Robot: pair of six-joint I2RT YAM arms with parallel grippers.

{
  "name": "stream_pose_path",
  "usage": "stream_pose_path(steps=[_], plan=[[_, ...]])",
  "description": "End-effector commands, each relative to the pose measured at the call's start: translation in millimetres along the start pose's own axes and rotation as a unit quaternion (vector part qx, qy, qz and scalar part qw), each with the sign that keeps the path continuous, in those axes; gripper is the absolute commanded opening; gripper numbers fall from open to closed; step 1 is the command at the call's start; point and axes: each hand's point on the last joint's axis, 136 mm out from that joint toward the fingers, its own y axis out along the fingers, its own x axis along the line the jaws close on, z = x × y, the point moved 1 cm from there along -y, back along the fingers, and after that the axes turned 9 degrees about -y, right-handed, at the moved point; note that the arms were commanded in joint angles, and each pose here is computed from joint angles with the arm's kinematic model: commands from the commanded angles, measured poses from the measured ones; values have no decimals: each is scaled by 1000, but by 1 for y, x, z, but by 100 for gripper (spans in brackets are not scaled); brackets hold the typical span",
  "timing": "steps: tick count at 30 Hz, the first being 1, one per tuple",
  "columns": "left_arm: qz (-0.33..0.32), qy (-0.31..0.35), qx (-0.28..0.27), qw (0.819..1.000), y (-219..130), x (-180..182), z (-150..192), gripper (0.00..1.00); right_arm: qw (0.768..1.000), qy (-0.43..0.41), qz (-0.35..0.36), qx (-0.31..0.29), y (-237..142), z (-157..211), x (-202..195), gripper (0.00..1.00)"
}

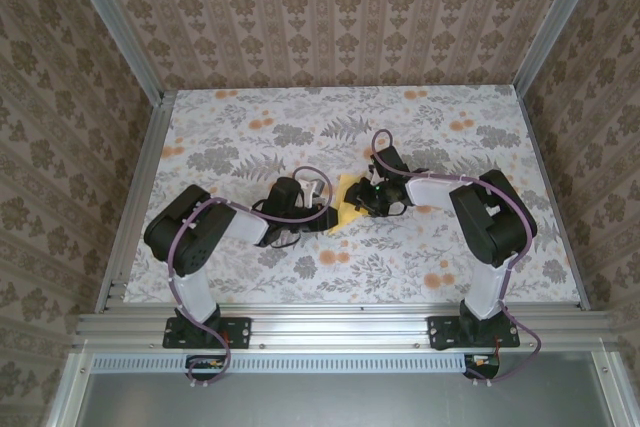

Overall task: Fold a paper plane with a square sheet of paper (pick it up from the middle)
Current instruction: Fourth fold the wing at the center of the table.

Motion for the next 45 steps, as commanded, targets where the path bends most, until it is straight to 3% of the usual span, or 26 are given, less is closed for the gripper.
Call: stream_pose_path(steps=[1, 18, 30, 45], plan=[[-17, -14, 9, 1000, 5, 12, 1, 29, 997, 22, 63, 31, 12, 19, -32, 42], [-75, -25, 29, 996, 13, 28, 1, 28, 992, 56, 102, 42, 16, 30, -49, 47], [-67, -36, 35, 996, 13, 23, -4, 14, 991, 62, 111, 44, 16, 32, -55, 46], [-20, -76, 35, 996, 6, 10, -15, 22, 968, 74, 231, 66, 8, 42, -83, 48]])
